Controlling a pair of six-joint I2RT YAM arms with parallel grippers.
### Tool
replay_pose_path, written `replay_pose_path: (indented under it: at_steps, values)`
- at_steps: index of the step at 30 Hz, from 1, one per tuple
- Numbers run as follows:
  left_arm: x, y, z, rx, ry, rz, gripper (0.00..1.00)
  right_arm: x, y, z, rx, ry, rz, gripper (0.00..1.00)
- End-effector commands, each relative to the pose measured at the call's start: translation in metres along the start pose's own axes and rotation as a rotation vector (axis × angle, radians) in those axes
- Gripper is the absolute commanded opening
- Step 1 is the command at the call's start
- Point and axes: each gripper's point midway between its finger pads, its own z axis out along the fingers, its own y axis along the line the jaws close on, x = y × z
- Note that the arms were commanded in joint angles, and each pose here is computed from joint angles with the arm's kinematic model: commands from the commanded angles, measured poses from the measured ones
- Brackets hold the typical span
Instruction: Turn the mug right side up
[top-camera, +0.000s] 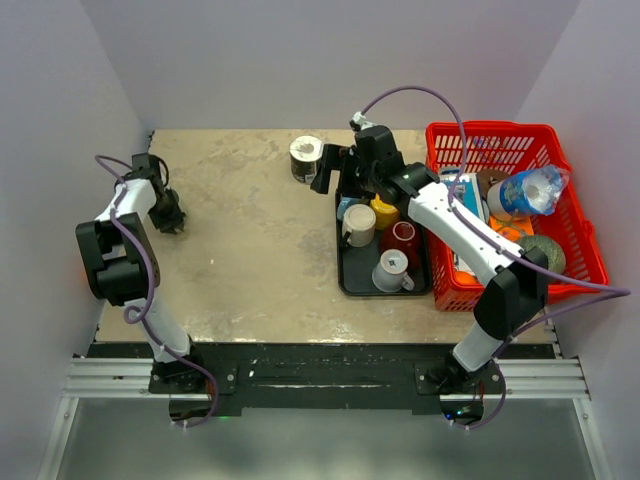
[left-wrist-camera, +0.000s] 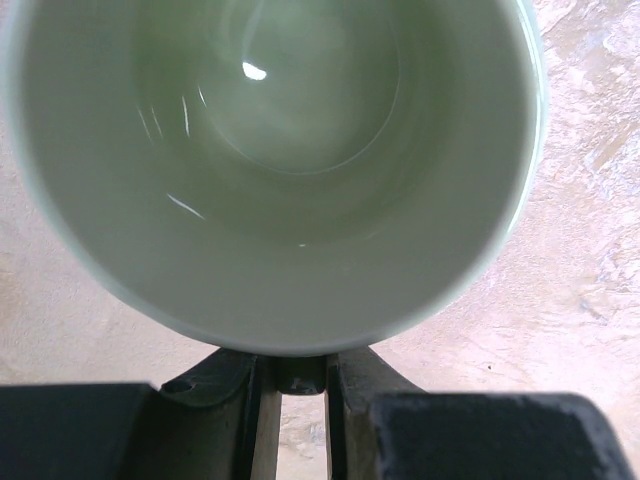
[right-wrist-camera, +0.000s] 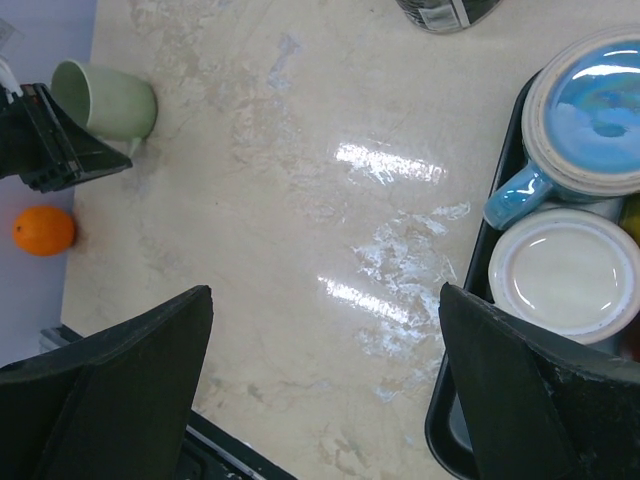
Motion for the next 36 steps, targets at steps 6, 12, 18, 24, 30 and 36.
replay_pose_path:
  at_steps: [6, 12, 18, 24, 30, 36]
  values:
    - [-0.031, 0.001, -0.023, 0.007, -0.125, 0.028, 0.57, -0.014, -0.001, -0.003, 0.006, -0.017, -0.004, 0.99]
    - [-0.041, 0.001, -0.054, 0.015, -0.214, 0.052, 0.78, -0.01, -0.005, -0.002, 0.019, -0.007, -0.005, 0.99]
    - [-0.05, -0.011, -0.109, 0.091, -0.349, 0.053, 0.99, -0.004, -0.031, -0.007, 0.131, -0.003, -0.047, 0.99]
    - [-0.063, -0.016, -0.185, 0.168, -0.595, 0.035, 0.99, 0.009, -0.075, -0.013, 0.327, 0.021, -0.131, 0.99]
    - [-0.077, -0.036, -0.26, 0.336, -0.836, 0.014, 0.99, 0.026, -0.098, -0.013, 0.42, 0.01, -0.06, 0.99]
    - [-0.074, -0.056, -0.323, 0.526, -1.063, 0.053, 0.99, 0.053, -0.103, -0.002, 0.555, -0.026, 0.117, 0.97]
